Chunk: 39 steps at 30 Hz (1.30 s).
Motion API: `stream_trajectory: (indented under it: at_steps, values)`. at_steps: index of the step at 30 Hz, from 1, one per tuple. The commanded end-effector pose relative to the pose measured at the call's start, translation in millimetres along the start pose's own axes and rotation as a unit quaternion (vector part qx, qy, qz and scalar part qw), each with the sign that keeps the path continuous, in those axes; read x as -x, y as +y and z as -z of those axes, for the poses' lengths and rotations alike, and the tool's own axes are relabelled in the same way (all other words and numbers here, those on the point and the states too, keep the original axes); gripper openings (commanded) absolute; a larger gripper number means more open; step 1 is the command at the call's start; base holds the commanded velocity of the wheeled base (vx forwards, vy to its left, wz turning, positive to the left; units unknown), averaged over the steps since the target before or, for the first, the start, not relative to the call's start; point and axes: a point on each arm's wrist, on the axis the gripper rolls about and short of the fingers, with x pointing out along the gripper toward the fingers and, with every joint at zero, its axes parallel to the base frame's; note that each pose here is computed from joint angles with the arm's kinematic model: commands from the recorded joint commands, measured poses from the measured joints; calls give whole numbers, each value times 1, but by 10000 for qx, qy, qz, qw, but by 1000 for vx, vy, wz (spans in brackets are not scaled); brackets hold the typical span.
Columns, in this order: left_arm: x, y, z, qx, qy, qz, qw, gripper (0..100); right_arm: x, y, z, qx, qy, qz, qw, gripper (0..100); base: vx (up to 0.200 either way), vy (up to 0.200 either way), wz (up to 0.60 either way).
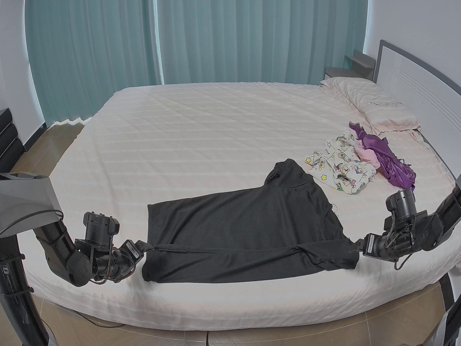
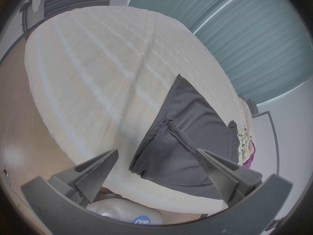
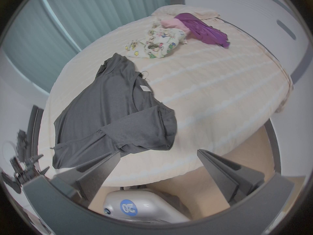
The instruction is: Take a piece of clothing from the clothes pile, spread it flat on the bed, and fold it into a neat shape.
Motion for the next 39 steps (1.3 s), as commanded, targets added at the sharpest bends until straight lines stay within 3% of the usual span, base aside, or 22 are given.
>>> stream_trajectory:
  at_steps: [1,2,8,10,26,39]
  values:
    - [-4,7,6,3,105,-62,9999,100,3,-8,7,-367,11,-6,9993,100,0,0,0]
    - [-5,9,7,3,112,-47,9999,100,1,-9,12,-754,-49,-105,9971,100,0,0,0]
    - [-2,11,9,164,62,124,9998,100,-6,-16,30,-1663,-94,-641,9839,100,0,0,0]
    - [-1,11,8,255,3,203,9995,100,-14,-15,29,-1773,-180,-778,9809,100,0,0,0]
    - [3,15,8,545,-65,590,9967,100,-22,-12,26,-1745,-523,-767,9803,100,0,0,0]
    - [4,16,8,499,-40,610,9969,100,-22,-15,33,-1726,-404,-671,9819,100,200,0,0]
